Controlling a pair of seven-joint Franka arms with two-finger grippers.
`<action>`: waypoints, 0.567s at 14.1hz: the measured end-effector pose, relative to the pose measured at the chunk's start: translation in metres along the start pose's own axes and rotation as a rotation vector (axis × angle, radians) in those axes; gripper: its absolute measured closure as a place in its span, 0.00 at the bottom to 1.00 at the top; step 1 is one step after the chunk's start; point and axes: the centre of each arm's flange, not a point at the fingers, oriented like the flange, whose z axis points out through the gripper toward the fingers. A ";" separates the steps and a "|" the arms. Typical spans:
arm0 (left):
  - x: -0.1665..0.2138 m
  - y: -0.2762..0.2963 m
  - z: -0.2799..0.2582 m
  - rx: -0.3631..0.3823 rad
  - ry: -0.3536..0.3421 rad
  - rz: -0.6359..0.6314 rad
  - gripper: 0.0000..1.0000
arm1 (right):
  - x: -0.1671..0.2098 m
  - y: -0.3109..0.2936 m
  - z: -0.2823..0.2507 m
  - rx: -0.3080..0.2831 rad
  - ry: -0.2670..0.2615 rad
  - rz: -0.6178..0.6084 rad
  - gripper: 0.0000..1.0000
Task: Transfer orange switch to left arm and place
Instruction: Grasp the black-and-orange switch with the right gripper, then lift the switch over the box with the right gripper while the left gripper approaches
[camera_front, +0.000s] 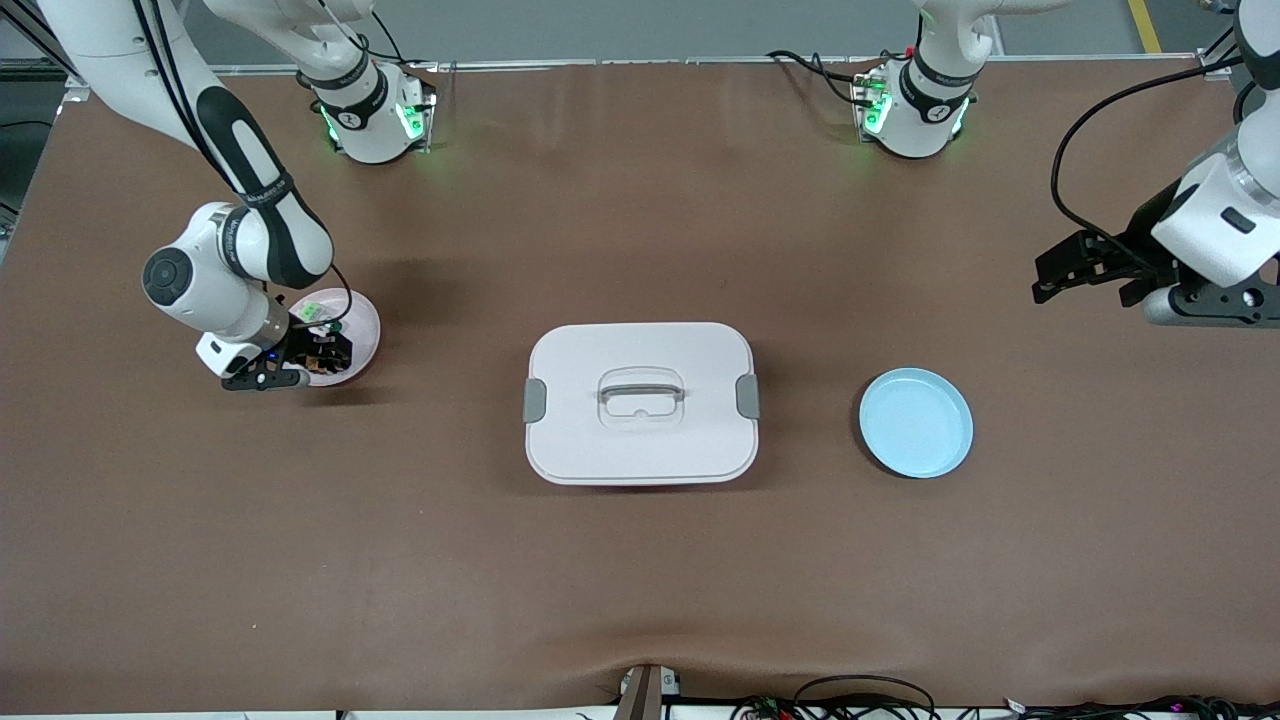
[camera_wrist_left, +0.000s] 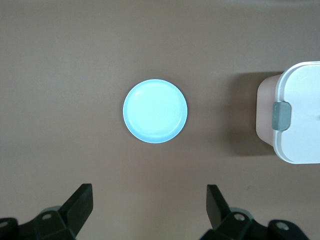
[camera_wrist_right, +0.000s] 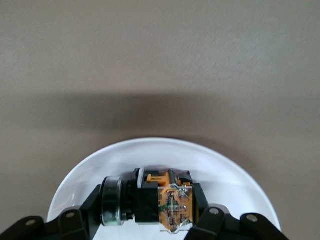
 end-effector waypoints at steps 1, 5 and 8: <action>0.002 0.000 0.002 -0.001 -0.002 0.000 0.00 | 0.003 -0.001 -0.006 0.015 -0.034 0.016 0.28; 0.006 0.000 -0.002 -0.003 0.009 0.001 0.00 | 0.019 -0.007 -0.063 0.075 -0.129 0.162 0.28; 0.006 0.000 -0.007 -0.004 0.018 0.001 0.00 | 0.026 -0.050 -0.117 0.202 -0.202 0.374 0.28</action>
